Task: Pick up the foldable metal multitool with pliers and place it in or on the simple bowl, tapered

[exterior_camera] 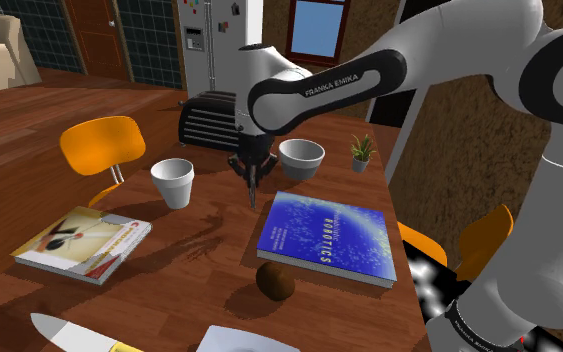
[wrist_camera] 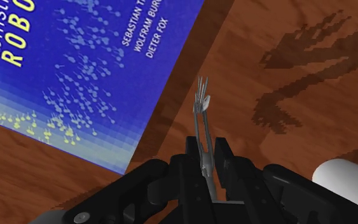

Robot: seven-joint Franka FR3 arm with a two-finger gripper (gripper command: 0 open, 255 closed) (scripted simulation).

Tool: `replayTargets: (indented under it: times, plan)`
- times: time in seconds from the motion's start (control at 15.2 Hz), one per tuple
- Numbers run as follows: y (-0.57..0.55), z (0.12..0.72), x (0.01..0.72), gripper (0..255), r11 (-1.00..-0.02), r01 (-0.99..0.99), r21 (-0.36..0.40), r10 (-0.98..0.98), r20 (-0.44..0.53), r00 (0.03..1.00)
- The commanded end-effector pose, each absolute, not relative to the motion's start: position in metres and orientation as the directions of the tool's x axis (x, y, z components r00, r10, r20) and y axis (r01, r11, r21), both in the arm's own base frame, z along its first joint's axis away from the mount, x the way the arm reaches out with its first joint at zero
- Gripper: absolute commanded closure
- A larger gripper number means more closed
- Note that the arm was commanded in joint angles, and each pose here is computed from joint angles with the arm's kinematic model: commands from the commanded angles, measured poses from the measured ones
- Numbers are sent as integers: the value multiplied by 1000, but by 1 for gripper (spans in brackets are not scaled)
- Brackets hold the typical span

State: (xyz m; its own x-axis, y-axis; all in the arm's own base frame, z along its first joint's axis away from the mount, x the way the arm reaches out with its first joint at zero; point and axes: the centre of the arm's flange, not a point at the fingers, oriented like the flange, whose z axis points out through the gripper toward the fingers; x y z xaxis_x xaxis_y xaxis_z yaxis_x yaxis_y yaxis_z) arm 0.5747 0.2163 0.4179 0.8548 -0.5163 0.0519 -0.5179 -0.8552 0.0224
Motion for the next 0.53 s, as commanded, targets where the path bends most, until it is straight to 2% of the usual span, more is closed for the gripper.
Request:
replayTargets:
  times: [0.0, 0.46]
  plan:
    - [216, 428, 574, 255, -855, -518, 23, -516, 52, 855]
    - [216, 465, 574, 255, -855, -518, 23, -516, 52, 855]
